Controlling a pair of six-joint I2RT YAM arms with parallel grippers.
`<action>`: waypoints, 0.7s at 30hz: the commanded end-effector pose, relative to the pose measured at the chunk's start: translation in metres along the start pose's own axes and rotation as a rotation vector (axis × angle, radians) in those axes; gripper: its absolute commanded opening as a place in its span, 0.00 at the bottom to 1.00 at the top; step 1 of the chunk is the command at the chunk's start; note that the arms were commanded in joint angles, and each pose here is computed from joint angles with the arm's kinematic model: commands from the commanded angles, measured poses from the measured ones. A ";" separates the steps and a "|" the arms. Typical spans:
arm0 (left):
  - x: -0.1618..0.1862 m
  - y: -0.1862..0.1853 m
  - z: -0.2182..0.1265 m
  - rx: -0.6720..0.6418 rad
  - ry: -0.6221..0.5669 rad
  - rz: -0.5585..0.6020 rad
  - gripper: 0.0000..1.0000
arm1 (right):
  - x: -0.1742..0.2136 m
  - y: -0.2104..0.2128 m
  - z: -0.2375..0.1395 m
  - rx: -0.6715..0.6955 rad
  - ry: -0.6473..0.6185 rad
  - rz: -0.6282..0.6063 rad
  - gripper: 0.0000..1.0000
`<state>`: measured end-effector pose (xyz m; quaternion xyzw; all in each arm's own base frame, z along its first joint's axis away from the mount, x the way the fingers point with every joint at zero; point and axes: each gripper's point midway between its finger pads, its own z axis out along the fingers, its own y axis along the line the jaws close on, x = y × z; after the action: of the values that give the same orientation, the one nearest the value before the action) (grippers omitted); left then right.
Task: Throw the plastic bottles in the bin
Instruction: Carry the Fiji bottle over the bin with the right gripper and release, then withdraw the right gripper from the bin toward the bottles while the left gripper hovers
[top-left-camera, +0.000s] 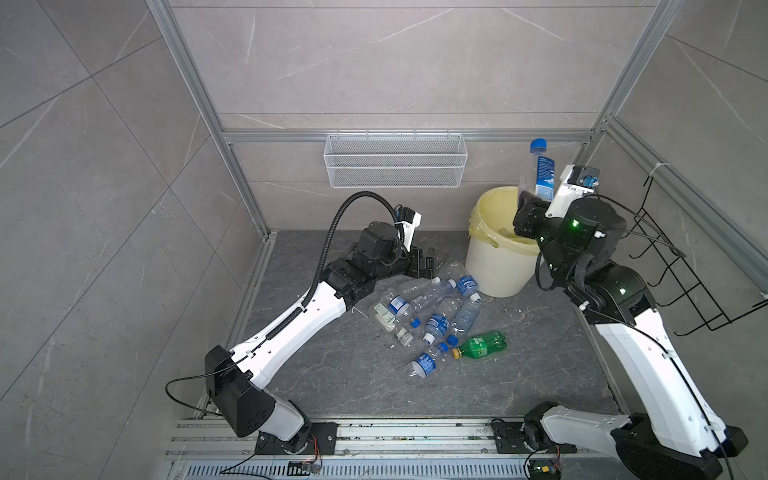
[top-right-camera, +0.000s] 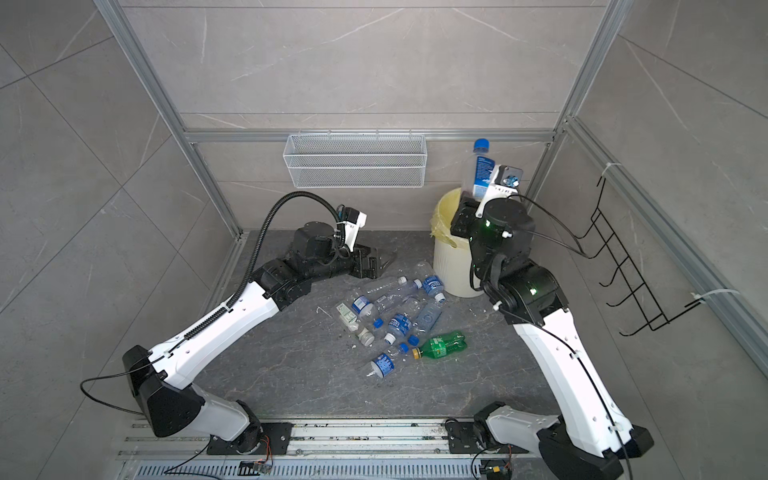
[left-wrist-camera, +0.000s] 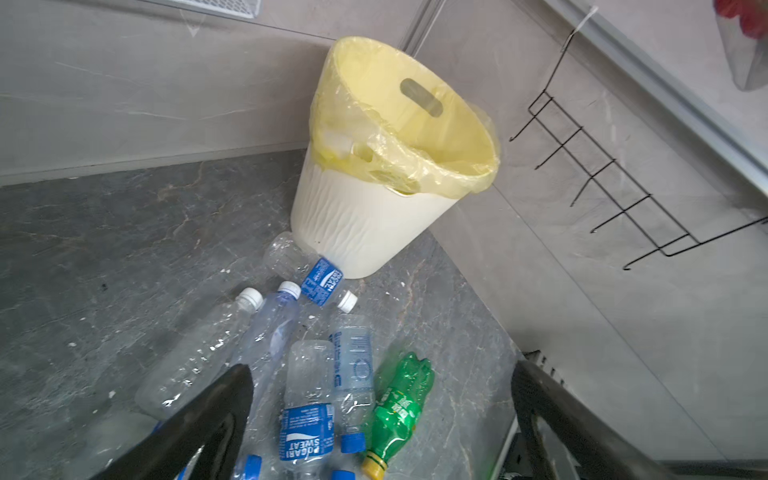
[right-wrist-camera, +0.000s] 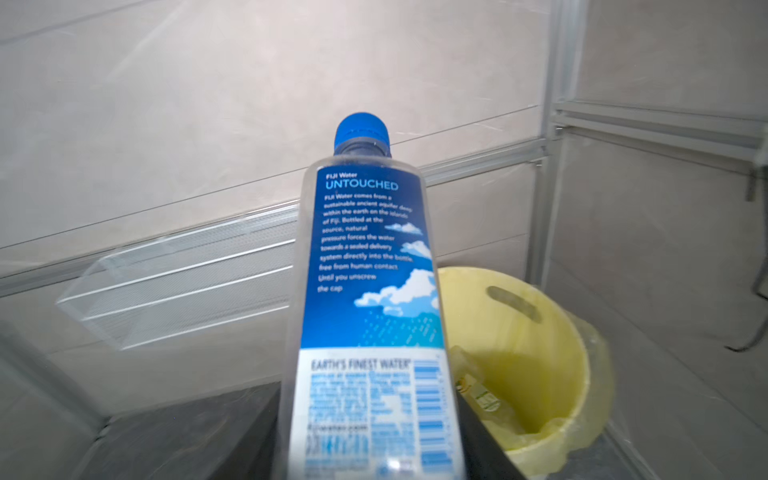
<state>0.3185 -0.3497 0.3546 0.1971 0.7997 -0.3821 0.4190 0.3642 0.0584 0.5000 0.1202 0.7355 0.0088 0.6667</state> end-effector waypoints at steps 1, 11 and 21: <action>0.000 0.009 0.001 -0.040 0.004 0.049 1.00 | 0.068 -0.034 0.061 0.173 0.232 -0.063 0.54; 0.023 0.023 0.007 -0.073 0.056 0.057 1.00 | 0.073 -0.042 0.061 0.135 0.274 -0.023 1.00; 0.033 0.039 0.013 -0.146 0.088 0.028 1.00 | 0.100 -0.032 0.043 0.030 0.343 0.018 1.00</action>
<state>0.3247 -0.3410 0.3067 0.2026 0.8356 -0.3272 0.3919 0.3944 0.0274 0.4086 0.1415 0.8238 -0.0062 0.5489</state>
